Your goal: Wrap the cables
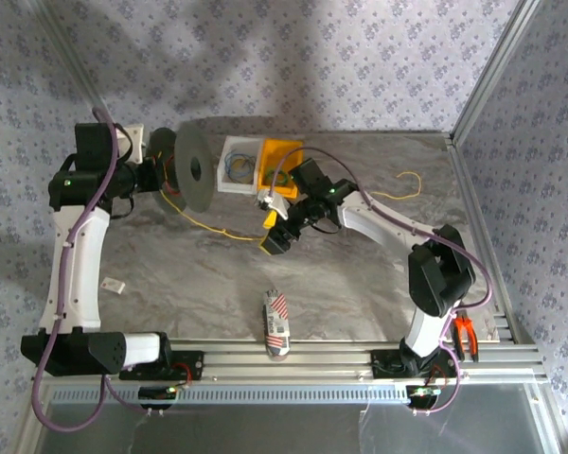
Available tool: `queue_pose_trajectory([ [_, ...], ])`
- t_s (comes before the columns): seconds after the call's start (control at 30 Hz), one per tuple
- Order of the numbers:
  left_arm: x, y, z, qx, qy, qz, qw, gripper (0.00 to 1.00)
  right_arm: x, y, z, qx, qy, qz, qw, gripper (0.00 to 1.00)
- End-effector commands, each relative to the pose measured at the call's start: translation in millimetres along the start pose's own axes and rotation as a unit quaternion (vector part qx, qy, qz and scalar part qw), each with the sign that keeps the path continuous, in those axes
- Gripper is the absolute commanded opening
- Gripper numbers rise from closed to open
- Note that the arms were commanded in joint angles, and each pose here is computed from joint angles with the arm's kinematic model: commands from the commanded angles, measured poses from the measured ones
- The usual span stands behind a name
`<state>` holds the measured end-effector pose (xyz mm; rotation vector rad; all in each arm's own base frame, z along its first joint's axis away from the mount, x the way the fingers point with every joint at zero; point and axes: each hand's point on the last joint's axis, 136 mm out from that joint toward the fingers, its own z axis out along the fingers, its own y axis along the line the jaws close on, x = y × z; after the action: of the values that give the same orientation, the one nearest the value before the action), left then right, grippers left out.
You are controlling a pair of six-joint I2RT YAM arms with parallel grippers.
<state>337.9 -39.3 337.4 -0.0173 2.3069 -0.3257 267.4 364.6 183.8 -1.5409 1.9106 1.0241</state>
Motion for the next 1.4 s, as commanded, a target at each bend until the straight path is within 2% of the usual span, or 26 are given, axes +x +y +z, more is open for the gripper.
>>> queue_pose_trajectory([
  [0.0,-29,-20,-32,0.040,-0.063,-0.002,0.997,0.00,-4,13,10,-0.038,-0.012,-0.010,0.999,0.70],
  [0.07,-34,-22,-36,0.049,-0.070,-0.004,0.996,0.00,-1,15,15,-0.046,-0.008,-0.006,0.999,0.59],
  [0.17,-41,-26,-43,0.069,-0.083,-0.009,0.994,0.00,4,15,20,-0.052,-0.001,0.001,0.999,0.25],
  [0.27,-47,-33,-51,0.094,-0.096,-0.012,0.991,0.00,6,14,25,-0.055,0.003,0.006,0.998,0.02],
  [0.3,-49,-36,-52,0.101,-0.099,-0.013,0.990,0.00,7,14,26,-0.055,0.004,0.008,0.998,0.00],
  [0.47,-55,-55,-62,0.163,-0.120,-0.027,0.979,0.00,1,2,35,-0.034,0.009,0.013,0.999,0.00],
  [0.57,-55,-71,-66,0.215,-0.124,-0.040,0.968,0.00,-6,-18,43,0.013,0.020,0.022,0.999,0.00],
  [0.7,-42,-81,-71,0.249,-0.110,-0.038,0.961,0.00,-17,-48,44,0.066,0.014,0.044,0.997,0.00],
  [1.03,7,-75,-80,0.226,-0.072,-0.007,0.971,0.00,-15,-123,-5,0.148,-0.019,0.107,0.983,0.00],
  [1.2,27,-85,-77,0.268,-0.035,0.006,0.963,0.00,-24,-162,-31,0.207,-0.032,0.121,0.970,0.00],
  [1.37,54,-91,-66,0.299,0.014,0.017,0.954,0.00,-51,-198,-51,0.255,-0.050,0.126,0.957,0.00],
])
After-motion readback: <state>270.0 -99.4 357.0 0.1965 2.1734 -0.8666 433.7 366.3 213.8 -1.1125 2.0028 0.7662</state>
